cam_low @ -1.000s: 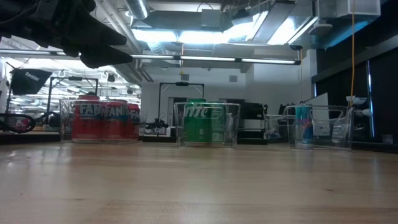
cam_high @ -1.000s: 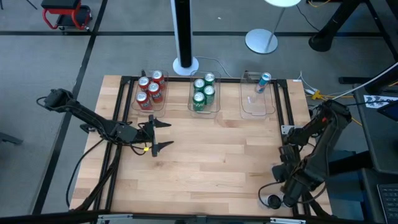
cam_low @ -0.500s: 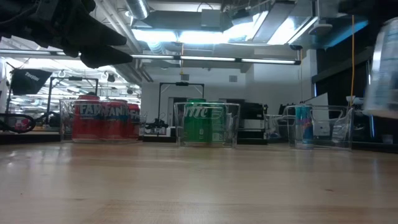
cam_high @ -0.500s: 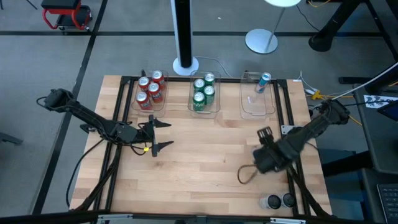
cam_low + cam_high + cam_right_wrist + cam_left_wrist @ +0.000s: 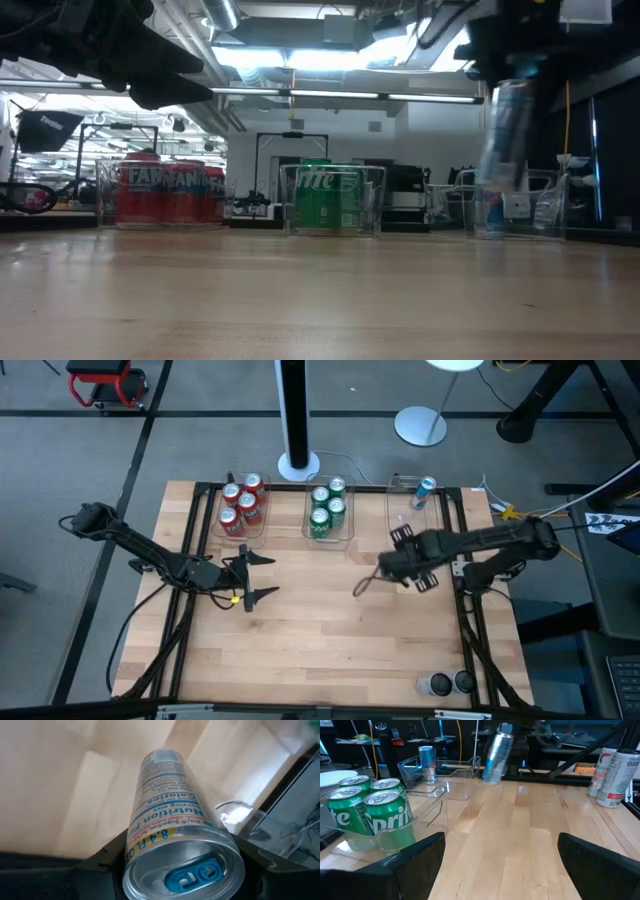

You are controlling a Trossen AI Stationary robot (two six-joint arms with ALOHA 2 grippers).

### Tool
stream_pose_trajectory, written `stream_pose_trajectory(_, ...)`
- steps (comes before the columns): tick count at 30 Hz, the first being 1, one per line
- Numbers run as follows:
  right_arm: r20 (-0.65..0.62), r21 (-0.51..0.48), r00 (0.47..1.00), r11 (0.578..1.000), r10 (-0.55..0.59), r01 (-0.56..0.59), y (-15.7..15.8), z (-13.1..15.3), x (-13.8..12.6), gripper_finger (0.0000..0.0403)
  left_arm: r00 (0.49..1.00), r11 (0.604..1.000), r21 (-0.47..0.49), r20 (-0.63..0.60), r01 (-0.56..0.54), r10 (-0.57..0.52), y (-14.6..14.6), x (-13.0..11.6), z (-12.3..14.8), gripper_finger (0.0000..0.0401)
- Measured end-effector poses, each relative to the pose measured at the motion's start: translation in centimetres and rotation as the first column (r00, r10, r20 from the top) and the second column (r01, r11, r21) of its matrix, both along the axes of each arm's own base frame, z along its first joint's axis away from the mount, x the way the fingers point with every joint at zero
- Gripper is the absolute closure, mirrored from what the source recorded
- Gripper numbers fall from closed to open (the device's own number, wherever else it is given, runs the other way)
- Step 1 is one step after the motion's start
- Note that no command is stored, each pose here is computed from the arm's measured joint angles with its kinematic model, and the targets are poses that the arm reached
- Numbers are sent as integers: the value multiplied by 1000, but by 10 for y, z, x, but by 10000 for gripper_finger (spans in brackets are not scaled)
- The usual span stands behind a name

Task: Sort soda cans
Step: Put the blue soda can into the right transparent bin

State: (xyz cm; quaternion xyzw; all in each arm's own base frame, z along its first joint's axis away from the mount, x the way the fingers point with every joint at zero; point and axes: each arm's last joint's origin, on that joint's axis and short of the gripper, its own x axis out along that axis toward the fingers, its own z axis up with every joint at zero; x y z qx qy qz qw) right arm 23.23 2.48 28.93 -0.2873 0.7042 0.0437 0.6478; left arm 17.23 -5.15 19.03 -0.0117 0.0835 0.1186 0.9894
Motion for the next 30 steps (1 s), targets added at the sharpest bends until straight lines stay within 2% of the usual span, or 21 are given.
stream_pose_trajectory(5,52,-27,999,1000,13,-11,-31,6,11,177,1000,1000,8,-2,1,-1,0,0,0,26)
stream_pose_trajectory(9,114,-78,993,997,7,1,-54,27,16,177,1000,1000,8,-2,1,-1,0,0,0,26)
stream_pose_trajectory(17,187,-131,981,989,-49,74,-102,66,10,177,1000,1000,10,-2,2,-2,0,0,0,26)
stream_pose_trajectory(30,116,-146,972,965,-202,218,-164,67,-22,177,1000,1000,26,-6,5,-4,0,0,0,26)
